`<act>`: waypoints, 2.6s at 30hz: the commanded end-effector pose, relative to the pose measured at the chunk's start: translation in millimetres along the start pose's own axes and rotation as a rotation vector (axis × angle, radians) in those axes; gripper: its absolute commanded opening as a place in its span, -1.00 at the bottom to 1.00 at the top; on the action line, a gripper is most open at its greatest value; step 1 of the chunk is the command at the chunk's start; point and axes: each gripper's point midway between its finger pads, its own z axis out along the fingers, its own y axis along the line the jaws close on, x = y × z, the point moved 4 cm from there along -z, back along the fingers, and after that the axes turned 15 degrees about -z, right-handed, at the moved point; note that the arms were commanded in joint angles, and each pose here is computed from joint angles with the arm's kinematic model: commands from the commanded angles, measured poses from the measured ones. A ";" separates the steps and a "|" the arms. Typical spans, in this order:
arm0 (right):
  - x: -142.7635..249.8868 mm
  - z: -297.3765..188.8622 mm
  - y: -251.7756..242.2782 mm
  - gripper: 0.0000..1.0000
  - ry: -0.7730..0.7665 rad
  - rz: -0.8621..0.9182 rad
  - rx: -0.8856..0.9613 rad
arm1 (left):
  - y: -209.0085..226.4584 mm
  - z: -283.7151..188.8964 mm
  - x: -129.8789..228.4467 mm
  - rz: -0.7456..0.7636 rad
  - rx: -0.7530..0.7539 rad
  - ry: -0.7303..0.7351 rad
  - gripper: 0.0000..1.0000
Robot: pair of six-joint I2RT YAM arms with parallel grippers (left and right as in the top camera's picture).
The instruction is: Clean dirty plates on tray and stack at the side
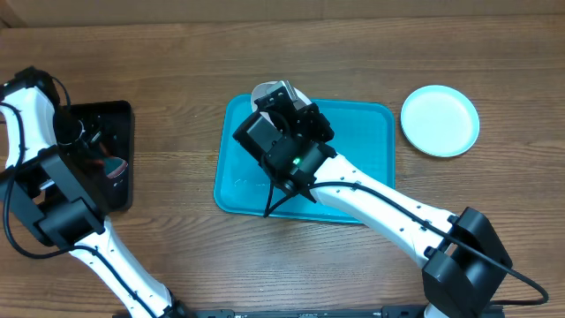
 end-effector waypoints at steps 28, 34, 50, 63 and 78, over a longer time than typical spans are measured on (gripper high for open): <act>-9.4 -6.6 -15.3 -0.92 -0.029 0.052 -0.007 | -9.7 -105.7 -3.0 0.035 0.150 -0.151 0.99; 2.4 -15.4 -70.0 -0.92 0.052 0.072 0.409 | -10.0 -105.7 -2.6 0.037 0.149 -0.151 1.00; 27.6 71.2 -10.8 -0.92 0.146 0.556 -0.654 | -10.6 -105.6 -2.0 0.039 0.149 -0.151 1.00; 198.3 160.6 -122.3 -0.92 0.512 1.032 -0.700 | -12.4 -105.5 -0.5 0.044 0.149 -0.151 1.00; 310.5 187.0 -160.3 -0.92 0.675 1.268 -0.465 | -11.7 -105.5 -1.1 0.043 0.149 -0.151 1.00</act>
